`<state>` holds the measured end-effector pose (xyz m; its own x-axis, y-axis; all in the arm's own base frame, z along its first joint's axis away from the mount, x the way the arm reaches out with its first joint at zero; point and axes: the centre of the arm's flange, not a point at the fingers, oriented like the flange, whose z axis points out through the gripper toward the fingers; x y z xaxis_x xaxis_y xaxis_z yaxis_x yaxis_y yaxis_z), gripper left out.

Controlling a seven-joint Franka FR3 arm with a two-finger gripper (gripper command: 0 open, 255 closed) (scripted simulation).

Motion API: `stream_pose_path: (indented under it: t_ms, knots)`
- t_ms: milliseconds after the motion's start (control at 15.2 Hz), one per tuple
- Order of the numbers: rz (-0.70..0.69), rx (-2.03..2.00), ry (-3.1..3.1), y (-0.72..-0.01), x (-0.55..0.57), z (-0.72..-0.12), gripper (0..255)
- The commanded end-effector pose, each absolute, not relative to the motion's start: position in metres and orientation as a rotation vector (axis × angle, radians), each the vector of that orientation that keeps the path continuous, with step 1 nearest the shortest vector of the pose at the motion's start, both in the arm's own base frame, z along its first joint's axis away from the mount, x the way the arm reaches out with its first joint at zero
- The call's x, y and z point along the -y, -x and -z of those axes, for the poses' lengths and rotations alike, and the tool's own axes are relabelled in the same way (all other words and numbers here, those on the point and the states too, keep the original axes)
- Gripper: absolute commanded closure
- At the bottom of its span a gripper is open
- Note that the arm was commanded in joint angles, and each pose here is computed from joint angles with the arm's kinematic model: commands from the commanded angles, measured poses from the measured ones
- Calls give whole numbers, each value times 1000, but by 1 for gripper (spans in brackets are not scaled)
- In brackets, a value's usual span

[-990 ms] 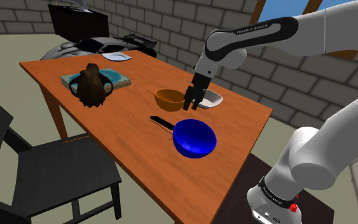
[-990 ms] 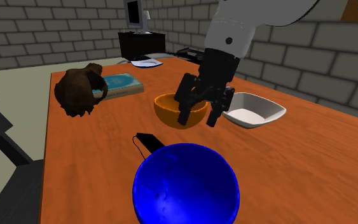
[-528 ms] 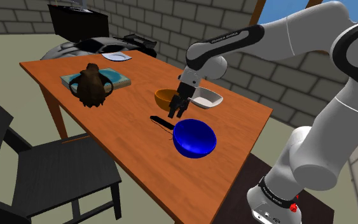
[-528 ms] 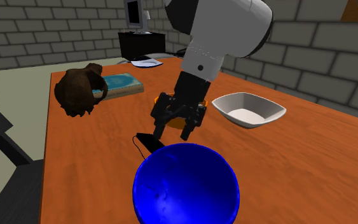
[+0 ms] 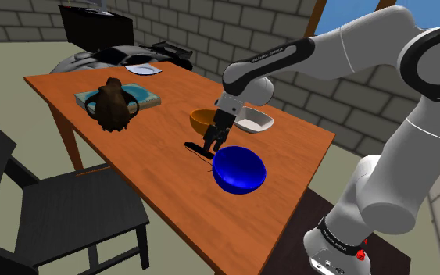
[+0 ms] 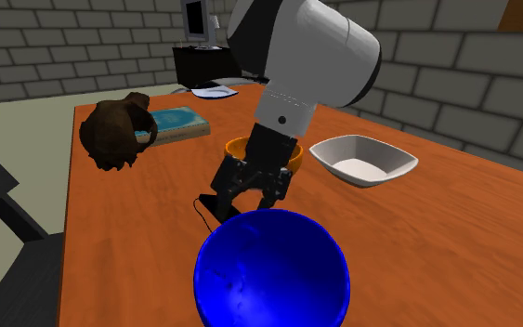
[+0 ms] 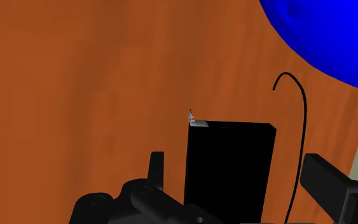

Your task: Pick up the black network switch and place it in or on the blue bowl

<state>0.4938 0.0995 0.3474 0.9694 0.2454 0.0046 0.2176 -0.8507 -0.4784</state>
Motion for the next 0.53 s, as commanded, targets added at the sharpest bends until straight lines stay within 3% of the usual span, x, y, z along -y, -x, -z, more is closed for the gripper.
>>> stream_pose_path:
  t_ms: [0, 264, 330, 462]
  knots:
    - [-77, 328, 2625, -494, -100, -346, 0]
    - [-77, 328, 2625, -494, -100, -346, 0]
    - [-77, 328, 2625, -494, -100, -346, 255]
    - [-77, 328, 2625, -494, -100, -346, 255]
